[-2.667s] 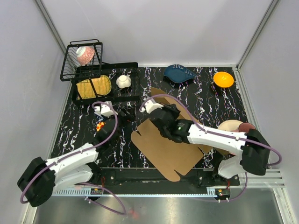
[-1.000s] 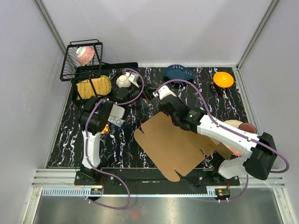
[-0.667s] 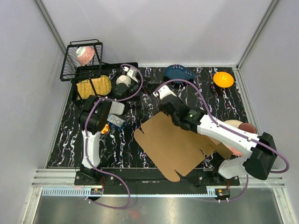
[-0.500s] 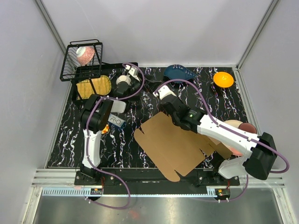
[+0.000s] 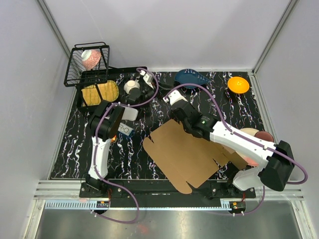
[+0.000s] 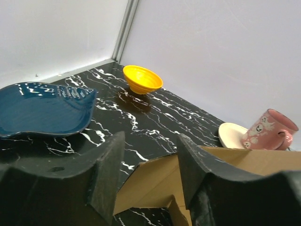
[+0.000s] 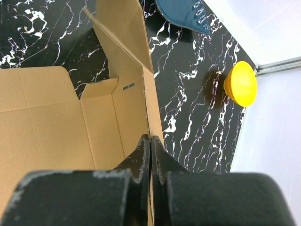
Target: Fold the paper box
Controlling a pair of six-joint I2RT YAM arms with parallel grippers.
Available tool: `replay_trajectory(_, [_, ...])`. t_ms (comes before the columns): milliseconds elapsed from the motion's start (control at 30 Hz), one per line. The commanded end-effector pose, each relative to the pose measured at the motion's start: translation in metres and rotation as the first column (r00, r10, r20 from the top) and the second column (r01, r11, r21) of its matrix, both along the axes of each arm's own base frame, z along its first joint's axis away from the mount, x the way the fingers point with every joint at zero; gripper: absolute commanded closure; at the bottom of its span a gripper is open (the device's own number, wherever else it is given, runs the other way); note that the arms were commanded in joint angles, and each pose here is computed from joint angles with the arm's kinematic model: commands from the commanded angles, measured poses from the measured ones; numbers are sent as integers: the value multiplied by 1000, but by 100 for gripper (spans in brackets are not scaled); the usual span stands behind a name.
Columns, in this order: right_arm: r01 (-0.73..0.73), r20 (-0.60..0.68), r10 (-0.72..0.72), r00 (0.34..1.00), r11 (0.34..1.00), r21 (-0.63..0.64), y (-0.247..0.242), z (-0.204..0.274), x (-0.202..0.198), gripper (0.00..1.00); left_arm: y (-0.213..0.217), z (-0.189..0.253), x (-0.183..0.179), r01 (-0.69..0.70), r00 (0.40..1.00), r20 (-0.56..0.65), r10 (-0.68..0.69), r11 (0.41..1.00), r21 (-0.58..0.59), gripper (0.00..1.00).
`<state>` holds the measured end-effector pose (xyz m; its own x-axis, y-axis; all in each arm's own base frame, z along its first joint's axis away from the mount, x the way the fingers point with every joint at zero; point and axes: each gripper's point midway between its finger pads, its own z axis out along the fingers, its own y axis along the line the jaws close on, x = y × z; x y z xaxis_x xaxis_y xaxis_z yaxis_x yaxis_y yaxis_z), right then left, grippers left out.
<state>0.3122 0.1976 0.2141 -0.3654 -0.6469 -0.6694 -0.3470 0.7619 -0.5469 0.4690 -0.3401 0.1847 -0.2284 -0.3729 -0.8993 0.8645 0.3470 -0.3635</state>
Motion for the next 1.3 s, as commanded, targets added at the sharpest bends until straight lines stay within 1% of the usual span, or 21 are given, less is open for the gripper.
replay_trajectory(0, [-16, -89, 20, 996, 999, 39, 8, -16, -6, 100, 3, 46, -39, 88, 974, 215, -69, 993, -80, 53])
replay_trajectory(33, [-15, -88, 18, 996, 999, 36, 8, -15, -6, 100, 4, 43, -45, 94, 976, 204, -76, 992, -82, 60])
replay_trajectory(133, [-11, -85, 15, 996, 999, 43, 7, -12, -6, 100, 7, 48, -58, 112, 976, 199, -91, 989, -100, 67])
replay_trajectory(167, [-9, -87, 13, 996, 999, 46, 7, -11, -5, 100, 7, 49, -62, 118, 976, 195, -95, 987, -106, 71])
replay_trajectory(300, [-3, -88, 10, 996, 998, 70, 9, -6, -5, 100, 12, 59, -79, 146, 974, 190, -122, 982, -122, 79])
replay_trajectory(367, [0, -93, 7, 996, 998, 69, 8, -6, -3, 100, 13, 58, -86, 160, 977, 165, -139, 979, -123, 81])
replay_trajectory(467, [3, -98, 2, 995, 999, 48, 8, -8, -1, 100, 16, 66, -94, 166, 978, 148, -145, 976, -139, 87])
replay_trajectory(567, [6, -100, -3, 995, 1000, 27, 6, -10, 0, 100, 19, 75, -98, 172, 981, 118, -153, 970, -170, 90])
replay_trajectory(733, [8, -102, -7, 995, 1000, 12, 4, -12, 0, 100, 20, 88, -104, 185, 981, 89, -170, 962, -201, 91])
replay_trajectory(900, [2, -113, -2, 994, 1000, -4, 4, -15, -1, 100, 21, 92, -106, 164, 986, 48, -157, 968, -191, 90])
replay_trajectory(933, [2, -113, -3, 994, 1000, -7, 3, -14, -1, 100, 20, 89, -104, 154, 988, 17, -154, 971, -182, 90])
replay_trajectory(967, [4, -111, -6, 994, 1000, -15, 2, -13, -1, 100, 21, 92, -104, 147, 989, 12, -147, 972, -182, 89])
replay_trajectory(1067, [6, -108, -11, 994, 999, -44, -2, -9, 0, 95, 14, 92, -105, 156, 987, -17, -161, 973, -168, 88])
replay_trajectory(1100, [7, -110, -13, 994, 999, -53, -2, -10, 0, 90, 11, 94, -106, 164, 985, -21, -170, 972, -170, 88])
replay_trajectory(1133, [8, -110, -15, 994, 998, -58, -3, -8, 0, 88, 8, 92, -105, 166, 984, -44, -175, 973, -163, 88])
replay_trajectory(1200, [13, -103, -19, 994, 998, -64, -5, -5, 1, 85, 4, 93, -107, 176, 982, -42, -185, 972, -157, 87])
replay_trajectory(1267, [18, -101, -27, 995, 996, -83, -8, -7, 1, 85, 3, 93, -107, 176, 982, -38, -184, 972, -154, 87])
